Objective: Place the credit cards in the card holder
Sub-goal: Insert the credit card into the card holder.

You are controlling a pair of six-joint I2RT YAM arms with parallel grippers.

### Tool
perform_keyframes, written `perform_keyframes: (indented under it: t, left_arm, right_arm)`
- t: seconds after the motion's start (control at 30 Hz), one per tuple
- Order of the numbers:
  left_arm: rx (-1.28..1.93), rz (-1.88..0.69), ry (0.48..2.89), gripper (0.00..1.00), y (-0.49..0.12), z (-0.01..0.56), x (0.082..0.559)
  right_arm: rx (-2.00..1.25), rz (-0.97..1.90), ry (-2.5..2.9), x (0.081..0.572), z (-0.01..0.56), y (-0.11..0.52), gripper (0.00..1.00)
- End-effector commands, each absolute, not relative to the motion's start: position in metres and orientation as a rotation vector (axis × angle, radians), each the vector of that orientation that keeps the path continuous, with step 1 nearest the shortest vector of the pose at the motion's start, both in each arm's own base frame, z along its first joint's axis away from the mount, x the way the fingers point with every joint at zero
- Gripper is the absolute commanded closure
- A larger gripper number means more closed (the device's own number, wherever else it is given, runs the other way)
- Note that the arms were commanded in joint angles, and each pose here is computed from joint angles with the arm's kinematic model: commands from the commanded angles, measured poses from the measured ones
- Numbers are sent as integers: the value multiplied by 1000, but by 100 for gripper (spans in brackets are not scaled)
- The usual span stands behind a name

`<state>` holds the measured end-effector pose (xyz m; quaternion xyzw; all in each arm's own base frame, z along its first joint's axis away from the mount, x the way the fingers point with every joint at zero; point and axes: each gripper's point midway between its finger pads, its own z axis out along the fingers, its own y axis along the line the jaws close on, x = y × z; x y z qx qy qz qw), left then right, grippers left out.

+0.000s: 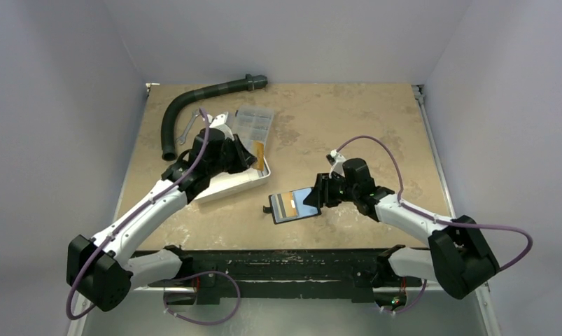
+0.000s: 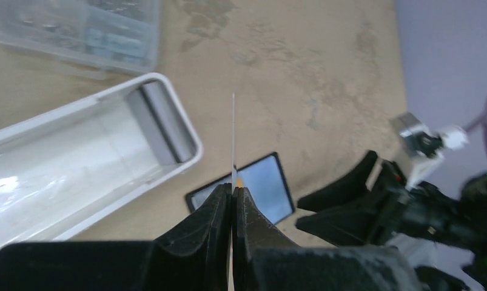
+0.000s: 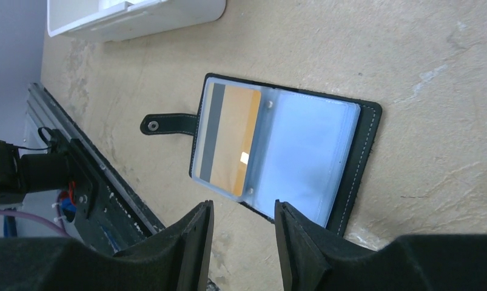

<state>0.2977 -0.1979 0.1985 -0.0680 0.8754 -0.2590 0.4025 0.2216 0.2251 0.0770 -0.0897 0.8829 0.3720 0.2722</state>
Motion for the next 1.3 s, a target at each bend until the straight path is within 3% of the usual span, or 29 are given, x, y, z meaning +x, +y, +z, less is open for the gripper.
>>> perform_keyframes:
  t: [0.0, 0.07, 0.4, 0.57, 0.73, 1.27]
  left_arm:
    - [2, -1143, 2116, 100, -257, 218, 272]
    - [9, -1277, 2096, 100, -273, 213, 262]
    - [-21, -1317, 2273, 100, -309, 140, 212]
    - [-88, -1280, 2372, 100, -303, 108, 201]
    - [-159, -1240, 2488, 100, -303, 79, 197]
    - [-314, -1186, 2546, 100, -302, 50, 205]
  right_arm:
    - [-246, 1112, 2309, 229, 87, 241, 51]
    - [-213, 1128, 2316, 231, 81, 241, 52]
    - [-36, 989, 2433, 243, 33, 218, 90]
    - [32, 905, 2510, 241, 12, 205, 99]
    - [57, 892, 2521, 242, 9, 204, 100]
    - [44, 900, 2513, 241, 11, 204, 100]
